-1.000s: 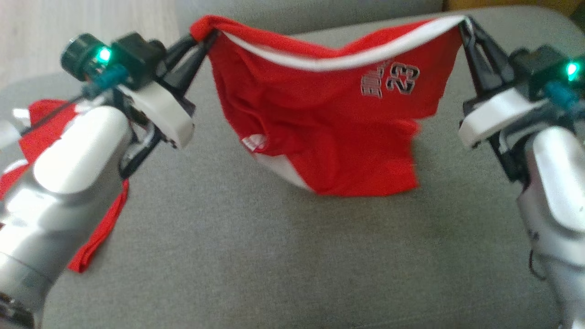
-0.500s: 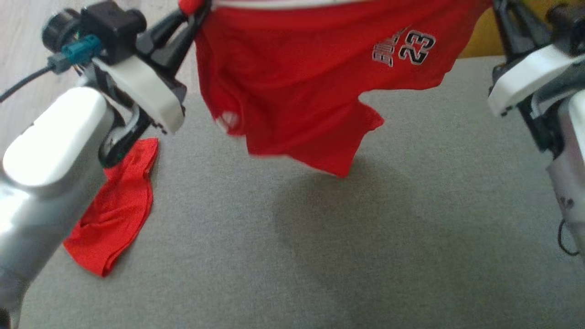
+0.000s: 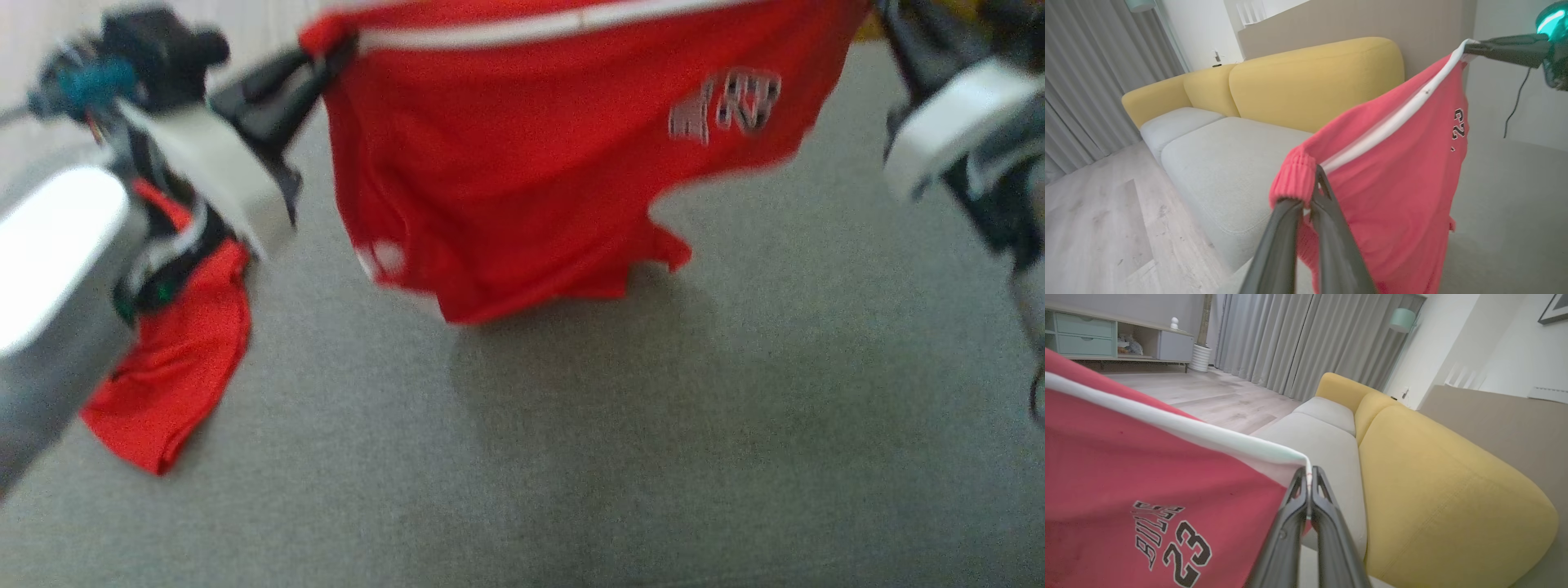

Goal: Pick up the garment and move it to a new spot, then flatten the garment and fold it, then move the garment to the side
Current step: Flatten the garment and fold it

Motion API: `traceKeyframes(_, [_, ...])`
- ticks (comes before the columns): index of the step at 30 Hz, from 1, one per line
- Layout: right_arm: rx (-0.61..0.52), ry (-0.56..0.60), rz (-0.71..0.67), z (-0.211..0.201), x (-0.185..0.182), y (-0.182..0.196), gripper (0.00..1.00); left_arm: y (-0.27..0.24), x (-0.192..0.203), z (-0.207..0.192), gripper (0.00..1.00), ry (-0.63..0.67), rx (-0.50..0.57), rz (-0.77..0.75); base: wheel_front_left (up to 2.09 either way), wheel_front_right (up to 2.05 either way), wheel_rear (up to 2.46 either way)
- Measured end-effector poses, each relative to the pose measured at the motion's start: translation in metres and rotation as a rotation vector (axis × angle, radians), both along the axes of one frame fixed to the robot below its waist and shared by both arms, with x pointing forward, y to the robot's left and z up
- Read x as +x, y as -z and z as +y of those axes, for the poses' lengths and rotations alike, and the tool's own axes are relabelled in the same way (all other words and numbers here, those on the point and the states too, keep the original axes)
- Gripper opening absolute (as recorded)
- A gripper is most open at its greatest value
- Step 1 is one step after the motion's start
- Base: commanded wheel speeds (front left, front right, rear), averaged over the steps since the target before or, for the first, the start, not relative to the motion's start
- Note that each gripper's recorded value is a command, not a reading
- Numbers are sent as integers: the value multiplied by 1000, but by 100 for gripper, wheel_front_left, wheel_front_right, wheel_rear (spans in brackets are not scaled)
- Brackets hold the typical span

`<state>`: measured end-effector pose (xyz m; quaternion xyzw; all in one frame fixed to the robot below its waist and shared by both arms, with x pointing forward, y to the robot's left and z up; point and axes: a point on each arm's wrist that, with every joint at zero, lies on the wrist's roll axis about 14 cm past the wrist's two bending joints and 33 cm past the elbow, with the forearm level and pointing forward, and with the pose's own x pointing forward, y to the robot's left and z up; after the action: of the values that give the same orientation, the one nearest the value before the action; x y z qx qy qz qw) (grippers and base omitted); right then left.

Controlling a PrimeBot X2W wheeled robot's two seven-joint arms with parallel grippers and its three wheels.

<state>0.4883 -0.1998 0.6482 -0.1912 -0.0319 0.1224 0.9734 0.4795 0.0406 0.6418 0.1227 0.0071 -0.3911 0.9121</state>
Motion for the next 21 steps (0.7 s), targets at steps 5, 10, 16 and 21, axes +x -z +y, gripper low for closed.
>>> traceKeyframes(5, [-58,6,-18,2,47,-17,0,-14,57,2,0,-58,-20,-43,0,0,0])
traceKeyframes(10, [-72,33,-135,0,108,-47,0,-52,130,4,0,-135,-137,-186,0,0,0])
traceKeyframes(16, [-85,78,-156,-12,142,-22,0,-49,165,-12,0,-138,-251,-246,0,0,0])
traceKeyframes(21, [-110,91,-27,-16,139,34,0,-2,151,-27,0,-107,-217,-152,0,0,0])
